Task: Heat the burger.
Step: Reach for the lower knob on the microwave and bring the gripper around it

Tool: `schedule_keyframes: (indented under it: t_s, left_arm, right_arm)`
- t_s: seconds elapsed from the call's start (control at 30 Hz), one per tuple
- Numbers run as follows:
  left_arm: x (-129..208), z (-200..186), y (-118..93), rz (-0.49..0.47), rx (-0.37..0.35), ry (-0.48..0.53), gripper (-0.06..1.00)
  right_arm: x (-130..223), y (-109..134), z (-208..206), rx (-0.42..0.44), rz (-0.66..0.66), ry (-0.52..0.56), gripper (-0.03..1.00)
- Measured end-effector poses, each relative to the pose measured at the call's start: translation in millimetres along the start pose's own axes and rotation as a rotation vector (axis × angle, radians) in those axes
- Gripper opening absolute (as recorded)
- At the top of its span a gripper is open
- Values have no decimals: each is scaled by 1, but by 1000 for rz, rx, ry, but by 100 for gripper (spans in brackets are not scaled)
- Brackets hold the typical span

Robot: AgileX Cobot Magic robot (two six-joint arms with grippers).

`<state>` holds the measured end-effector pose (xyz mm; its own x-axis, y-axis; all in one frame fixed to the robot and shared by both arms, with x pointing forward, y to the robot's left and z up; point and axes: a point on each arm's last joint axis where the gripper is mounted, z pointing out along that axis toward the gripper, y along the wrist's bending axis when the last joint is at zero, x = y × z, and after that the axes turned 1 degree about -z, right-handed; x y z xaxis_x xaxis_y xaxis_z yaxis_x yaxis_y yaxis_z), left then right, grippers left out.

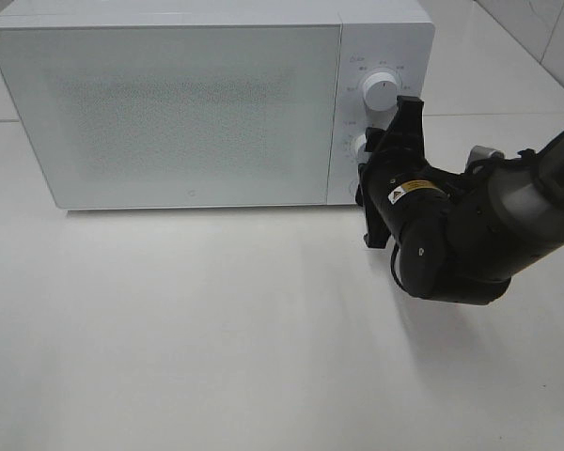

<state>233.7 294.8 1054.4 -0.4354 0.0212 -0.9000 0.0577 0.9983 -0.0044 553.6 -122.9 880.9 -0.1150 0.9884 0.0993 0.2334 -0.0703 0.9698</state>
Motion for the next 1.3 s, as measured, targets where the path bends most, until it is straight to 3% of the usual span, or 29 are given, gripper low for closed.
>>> schedule_keyframes:
  t_s: [0.37,0.9,1.3]
  left_arm:
    - [0,0,0,0,0,0,99]
    - [0,0,0,0,0,-1,99]
    - [0,0,0,0,0,-1,99]
  right_arm:
    - [0,0,0,0,124,-8,45]
    - [0,0,0,0,133,-19,45]
    - [1,2,0,1,96,-84,45]
